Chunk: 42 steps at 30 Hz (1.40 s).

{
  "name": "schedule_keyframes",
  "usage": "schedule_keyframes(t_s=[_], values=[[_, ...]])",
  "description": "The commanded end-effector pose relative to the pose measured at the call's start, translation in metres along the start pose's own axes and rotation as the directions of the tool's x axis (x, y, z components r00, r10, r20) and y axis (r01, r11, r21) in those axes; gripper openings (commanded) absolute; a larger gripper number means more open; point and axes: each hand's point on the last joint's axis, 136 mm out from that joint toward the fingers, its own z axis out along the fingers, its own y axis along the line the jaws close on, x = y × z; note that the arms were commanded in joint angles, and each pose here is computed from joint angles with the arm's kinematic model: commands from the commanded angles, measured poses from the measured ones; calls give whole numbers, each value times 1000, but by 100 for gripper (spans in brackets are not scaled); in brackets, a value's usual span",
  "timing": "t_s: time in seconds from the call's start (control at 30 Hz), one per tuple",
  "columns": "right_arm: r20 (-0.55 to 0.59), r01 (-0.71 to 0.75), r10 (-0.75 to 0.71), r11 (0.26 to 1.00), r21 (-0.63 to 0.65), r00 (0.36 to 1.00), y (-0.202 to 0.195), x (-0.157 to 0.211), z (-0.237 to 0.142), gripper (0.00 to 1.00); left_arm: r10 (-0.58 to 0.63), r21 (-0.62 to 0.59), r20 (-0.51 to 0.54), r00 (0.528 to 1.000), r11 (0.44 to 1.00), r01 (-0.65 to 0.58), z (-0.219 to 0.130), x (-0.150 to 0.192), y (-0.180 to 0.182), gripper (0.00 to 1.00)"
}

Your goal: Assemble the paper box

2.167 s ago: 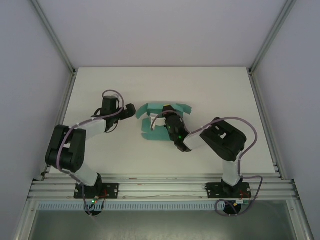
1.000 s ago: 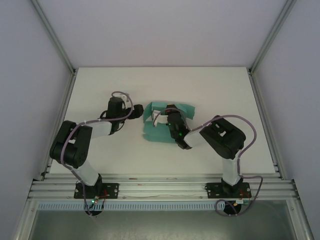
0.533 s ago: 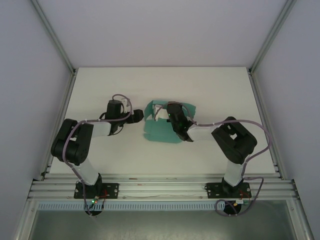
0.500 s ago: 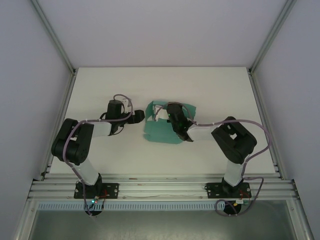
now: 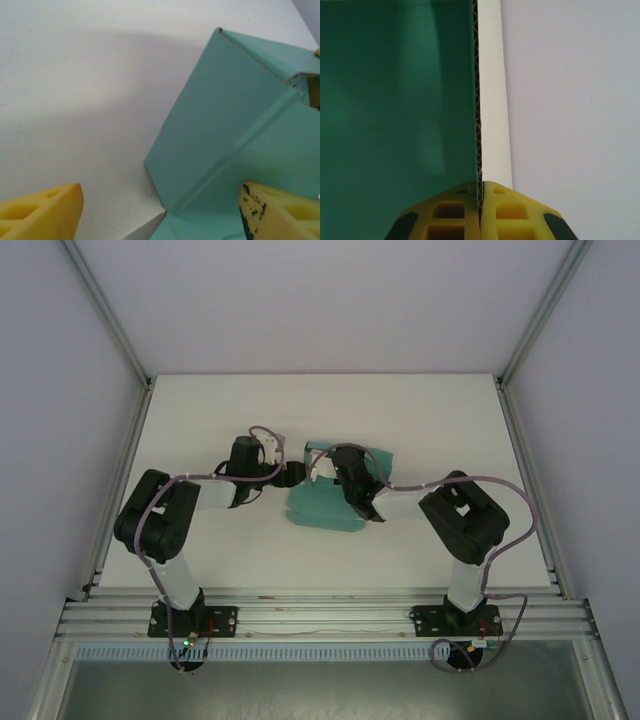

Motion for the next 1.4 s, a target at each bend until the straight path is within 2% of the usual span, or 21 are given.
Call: schedule_keyframes(t_s=[0.0,0.23,0.4,0.57,0.7,0.83,0.97,1.07,1.17,1.27,1.37], values=[[-5,-5,5,1000,4,1000,7,6,-2,0,100,-43,4,995,994,-100,5,4,-3,79],[-7,42,-42,999,2,999,22,7,-12,0,173,-130,117,978,979,-157,7,-4,-3,63],[16,63,-63,998,-17,998,32,4,-19,0,197,-91,160,967,979,-184,8,-15,-14,62],[24,56,-56,998,6,998,27,-4,-21,0,248,-21,146,958,969,-247,16,-11,-33,62],[42,30,-30,1000,-8,999,21,-10,-28,0,246,-58,138,959,969,-240,21,-10,-28,51],[41,33,-31,999,-43,999,26,-8,-33,0,237,-70,181,955,971,-227,19,-17,-29,41],[24,20,-19,998,-61,1000,32,-5,-35,0,277,-114,196,941,959,-259,18,-19,-31,33],[27,7,-6,998,-66,1000,33,-7,-36,0,328,-143,192,925,942,-304,18,-16,-33,32],[26,-4,6,997,-80,1000,33,-7,-38,1,341,-165,200,919,936,-311,17,-14,-29,26],[29,-18,20,995,-96,999,33,-7,-40,3,350,-158,193,917,933,-323,17,-12,-30,21],[17,-23,25,995,-97,1000,30,-5,-41,7,358,-142,184,916,931,-335,18,-8,-32,20]])
